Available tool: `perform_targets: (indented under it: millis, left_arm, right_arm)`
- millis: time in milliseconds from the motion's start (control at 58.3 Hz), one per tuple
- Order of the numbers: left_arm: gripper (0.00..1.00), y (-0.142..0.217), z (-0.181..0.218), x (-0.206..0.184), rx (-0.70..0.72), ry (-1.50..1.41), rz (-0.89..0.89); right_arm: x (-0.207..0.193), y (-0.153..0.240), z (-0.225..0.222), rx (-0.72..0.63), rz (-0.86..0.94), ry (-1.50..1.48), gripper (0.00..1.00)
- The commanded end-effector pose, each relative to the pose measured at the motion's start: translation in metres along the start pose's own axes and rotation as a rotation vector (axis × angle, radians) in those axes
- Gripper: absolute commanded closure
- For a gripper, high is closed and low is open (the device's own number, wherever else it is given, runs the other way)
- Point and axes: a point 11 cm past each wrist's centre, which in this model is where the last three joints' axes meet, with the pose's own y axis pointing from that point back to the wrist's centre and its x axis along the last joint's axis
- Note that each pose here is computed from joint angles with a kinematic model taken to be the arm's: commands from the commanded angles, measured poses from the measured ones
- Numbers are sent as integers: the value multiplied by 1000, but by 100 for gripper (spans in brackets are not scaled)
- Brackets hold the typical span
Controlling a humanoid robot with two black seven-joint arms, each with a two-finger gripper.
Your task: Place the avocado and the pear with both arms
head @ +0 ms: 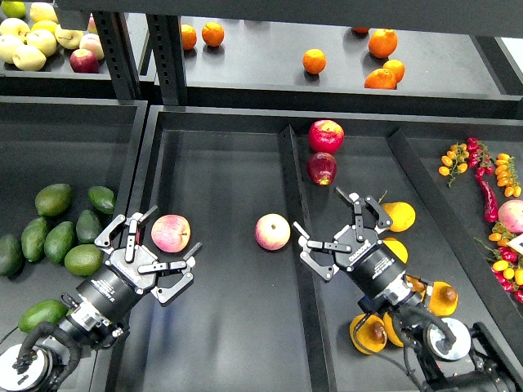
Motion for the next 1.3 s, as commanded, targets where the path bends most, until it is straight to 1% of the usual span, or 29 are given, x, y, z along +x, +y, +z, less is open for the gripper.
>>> perform_targets:
  millis: [0,103,189,292,412,514,840,1286]
  left_arm:
    - [1,-14,10,-5,7,-26,-18]
    - [1,-26,18,-9,14,-42,-30]
    - [1,-32,14,-9,35,-45,-34]
    - [1,-34,7,-9,59,-41,-35]
    - [1,-35,6,-13,60,-44,-46]
    - [1,-33,5,-12,60,-39,-45]
    - [1,-29,1,-8,59,-21,-35]
    - [1,-25,-3,-5,60,-12,-27]
  right_arm:
    - [-1,-1,1,3,-8,-16,1]
    - [-2,-1,0,10,-14,-23,1]
    - [-3,-1,-6,64,-19,-25,1]
    - [-13,-4,-14,123,-54,-26,1]
    - [-34,-9,-17,135,-125,-30,1]
    - [-43,-9,-18,147,-157,-45,1]
    - [-42,-3,-19,187,-174,-113,1]
    - [-41,-1,-18,188,-171,-118,1]
